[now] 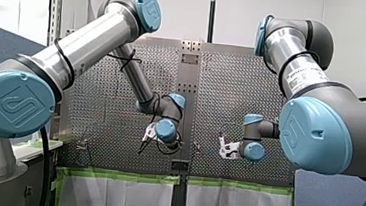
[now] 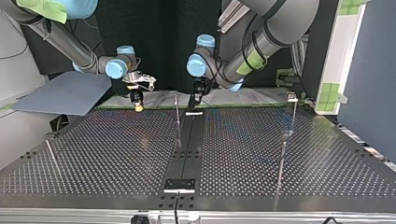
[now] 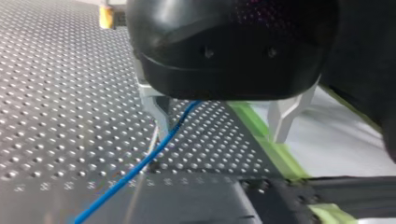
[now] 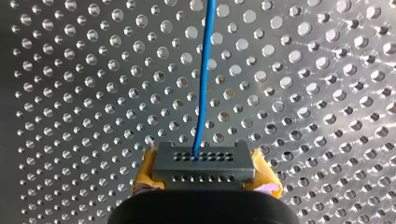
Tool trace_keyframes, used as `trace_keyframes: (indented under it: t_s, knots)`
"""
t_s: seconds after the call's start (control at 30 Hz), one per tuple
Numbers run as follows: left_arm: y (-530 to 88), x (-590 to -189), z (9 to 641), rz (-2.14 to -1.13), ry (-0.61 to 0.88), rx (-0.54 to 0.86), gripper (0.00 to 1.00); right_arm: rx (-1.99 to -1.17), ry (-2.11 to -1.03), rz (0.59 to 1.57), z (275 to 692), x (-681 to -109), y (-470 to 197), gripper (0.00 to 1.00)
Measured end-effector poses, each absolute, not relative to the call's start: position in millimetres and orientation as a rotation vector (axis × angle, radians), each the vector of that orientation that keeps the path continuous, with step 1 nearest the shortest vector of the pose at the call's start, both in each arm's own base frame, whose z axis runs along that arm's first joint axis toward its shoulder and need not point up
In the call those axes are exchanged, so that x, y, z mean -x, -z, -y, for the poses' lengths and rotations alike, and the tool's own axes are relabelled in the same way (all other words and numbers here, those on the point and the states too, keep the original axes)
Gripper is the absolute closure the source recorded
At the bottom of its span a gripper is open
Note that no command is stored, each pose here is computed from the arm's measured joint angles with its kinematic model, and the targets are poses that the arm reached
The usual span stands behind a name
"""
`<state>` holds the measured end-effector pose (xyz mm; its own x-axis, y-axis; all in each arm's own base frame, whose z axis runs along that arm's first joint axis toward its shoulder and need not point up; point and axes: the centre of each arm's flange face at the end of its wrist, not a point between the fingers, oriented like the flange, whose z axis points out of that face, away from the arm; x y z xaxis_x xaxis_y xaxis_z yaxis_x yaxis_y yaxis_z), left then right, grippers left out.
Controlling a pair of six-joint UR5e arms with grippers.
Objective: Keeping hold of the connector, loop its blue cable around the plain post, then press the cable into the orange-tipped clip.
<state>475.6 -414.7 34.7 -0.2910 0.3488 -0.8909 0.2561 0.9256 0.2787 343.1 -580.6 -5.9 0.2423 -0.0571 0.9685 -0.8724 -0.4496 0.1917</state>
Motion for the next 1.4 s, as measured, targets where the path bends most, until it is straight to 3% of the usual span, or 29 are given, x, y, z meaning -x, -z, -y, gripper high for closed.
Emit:
trace_keyframes:
  t_s: [0.23,0.63,1.4]
  knots:
    - [-33.2,-465.7,423.8,-1.886,-0.071,-0.496,0.00,-1.721,-1.295,0.866,581.4,-341.7,6.0,1.00]
    - [-33.2,-441.8,459.0,-1.857,0.106,-0.592,0.00,-1.723,-1.300,0.863,581.7,-341.0,6.0,1.00]
    - [-35.0,-429.9,471.8,-1.862,0.165,-0.463,0.00,-1.737,-1.291,0.863,580.4,-340.9,7.1,1.00]
